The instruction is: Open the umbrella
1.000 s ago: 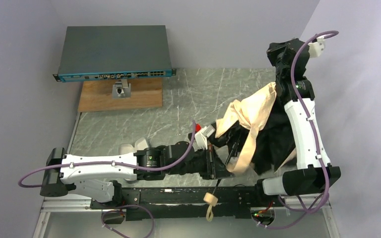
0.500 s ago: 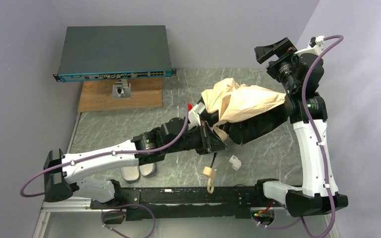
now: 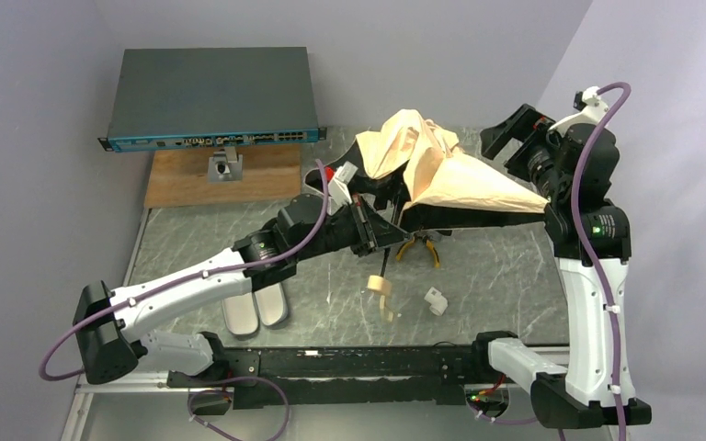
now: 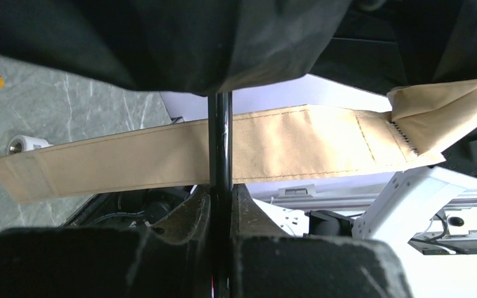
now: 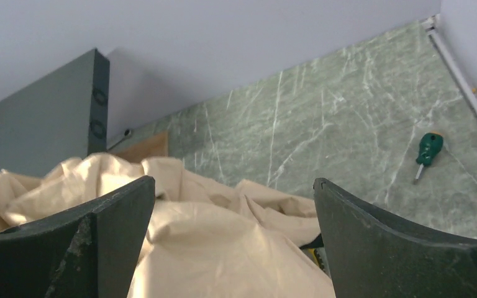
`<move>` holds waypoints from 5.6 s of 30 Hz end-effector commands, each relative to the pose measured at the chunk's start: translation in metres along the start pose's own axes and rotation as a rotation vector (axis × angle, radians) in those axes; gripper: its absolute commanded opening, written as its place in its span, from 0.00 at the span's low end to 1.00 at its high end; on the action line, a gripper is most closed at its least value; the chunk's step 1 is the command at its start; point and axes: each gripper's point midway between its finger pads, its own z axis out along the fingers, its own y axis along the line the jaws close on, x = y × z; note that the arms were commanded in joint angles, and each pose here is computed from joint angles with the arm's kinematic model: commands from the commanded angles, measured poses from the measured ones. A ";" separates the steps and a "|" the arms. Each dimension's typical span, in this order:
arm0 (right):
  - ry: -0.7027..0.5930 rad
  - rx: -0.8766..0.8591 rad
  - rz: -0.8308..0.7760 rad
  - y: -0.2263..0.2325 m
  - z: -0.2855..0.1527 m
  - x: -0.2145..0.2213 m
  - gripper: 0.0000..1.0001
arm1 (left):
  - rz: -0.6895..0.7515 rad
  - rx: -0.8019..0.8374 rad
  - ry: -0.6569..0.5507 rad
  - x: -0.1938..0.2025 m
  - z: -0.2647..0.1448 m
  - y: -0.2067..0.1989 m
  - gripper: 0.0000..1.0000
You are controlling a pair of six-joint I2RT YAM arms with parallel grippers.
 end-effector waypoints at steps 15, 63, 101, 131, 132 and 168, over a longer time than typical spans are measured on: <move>0.233 -0.440 -0.018 0.071 -0.046 0.036 1.00 | 0.065 -0.249 -0.704 -0.142 -0.178 0.032 0.00; -0.655 -0.759 -0.011 0.131 -0.289 -0.148 1.00 | 0.212 -1.180 -1.017 -0.197 -0.360 0.139 0.00; 0.258 -0.802 0.384 0.113 -0.146 0.058 0.84 | 0.317 -0.019 -0.272 -0.113 -0.040 -0.056 0.00; 0.248 -0.718 0.492 0.154 -0.043 0.126 0.62 | 0.262 0.132 -0.234 -0.091 -0.047 -0.062 0.00; 0.234 -0.718 0.505 0.154 -0.043 0.122 0.62 | 0.260 0.137 -0.235 -0.091 -0.049 -0.062 0.00; 0.373 -0.793 0.334 0.200 -0.038 0.151 0.00 | 0.322 -0.039 0.094 -0.013 -0.065 0.021 0.40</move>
